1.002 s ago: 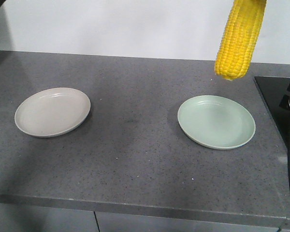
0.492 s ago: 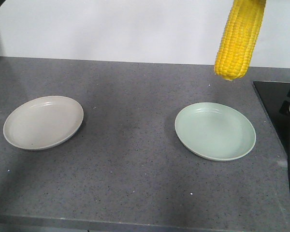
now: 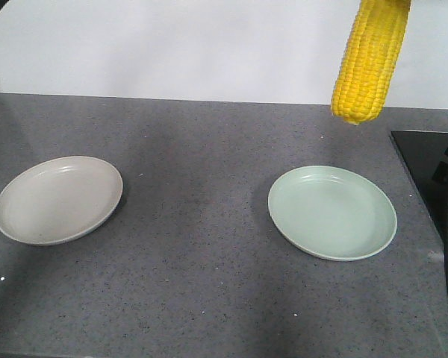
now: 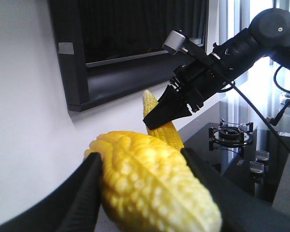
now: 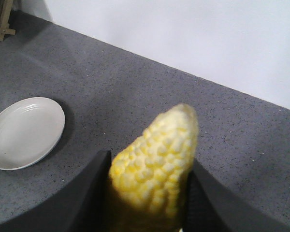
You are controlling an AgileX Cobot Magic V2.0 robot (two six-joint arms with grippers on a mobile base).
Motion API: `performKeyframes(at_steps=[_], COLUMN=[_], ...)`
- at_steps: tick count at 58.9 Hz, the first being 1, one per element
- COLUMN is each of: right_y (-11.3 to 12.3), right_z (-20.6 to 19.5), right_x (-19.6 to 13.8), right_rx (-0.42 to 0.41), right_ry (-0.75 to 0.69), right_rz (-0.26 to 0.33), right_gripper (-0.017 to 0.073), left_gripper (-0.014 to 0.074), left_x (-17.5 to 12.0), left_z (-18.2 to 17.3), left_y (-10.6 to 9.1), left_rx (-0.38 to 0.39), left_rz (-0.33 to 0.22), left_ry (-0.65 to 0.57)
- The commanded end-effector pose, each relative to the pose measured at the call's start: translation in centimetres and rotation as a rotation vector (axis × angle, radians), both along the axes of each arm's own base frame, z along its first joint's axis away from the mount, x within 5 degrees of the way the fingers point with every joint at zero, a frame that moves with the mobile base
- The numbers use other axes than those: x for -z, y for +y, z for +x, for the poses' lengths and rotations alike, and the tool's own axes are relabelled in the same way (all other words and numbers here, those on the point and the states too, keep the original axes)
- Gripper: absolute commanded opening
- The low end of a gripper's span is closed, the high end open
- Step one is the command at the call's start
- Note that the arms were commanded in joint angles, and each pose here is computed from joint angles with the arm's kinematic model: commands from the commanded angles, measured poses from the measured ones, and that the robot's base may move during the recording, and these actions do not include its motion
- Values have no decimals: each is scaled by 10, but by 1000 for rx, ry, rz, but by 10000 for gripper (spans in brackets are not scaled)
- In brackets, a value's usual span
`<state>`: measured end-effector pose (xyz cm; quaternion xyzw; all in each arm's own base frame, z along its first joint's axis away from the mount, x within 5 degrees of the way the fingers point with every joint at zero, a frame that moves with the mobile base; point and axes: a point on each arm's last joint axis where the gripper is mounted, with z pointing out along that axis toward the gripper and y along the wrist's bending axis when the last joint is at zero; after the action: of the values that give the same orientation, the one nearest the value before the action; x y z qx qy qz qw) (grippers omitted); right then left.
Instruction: Distribute corn equally
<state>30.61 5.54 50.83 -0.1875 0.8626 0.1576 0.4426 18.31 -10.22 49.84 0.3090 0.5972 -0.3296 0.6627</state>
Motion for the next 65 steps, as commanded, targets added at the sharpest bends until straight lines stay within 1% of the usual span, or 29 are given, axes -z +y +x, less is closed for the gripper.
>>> performKeyframes(at_steps=[1,65], right_y=[-1,-1], right_z=[-15,-15], right_x=[-23,-23], right_rx=[6,6], right_ry=[-116,-116], right_rz=[36,36], right_gripper=[-8,-8], left_gripper=[-6,-6], left_x=[-13,-13], left_z=[-6,-6], left_y=[4,4], left_rx=[-32,-32], left_rz=[-26,-26], left_ry=[-41,-41])
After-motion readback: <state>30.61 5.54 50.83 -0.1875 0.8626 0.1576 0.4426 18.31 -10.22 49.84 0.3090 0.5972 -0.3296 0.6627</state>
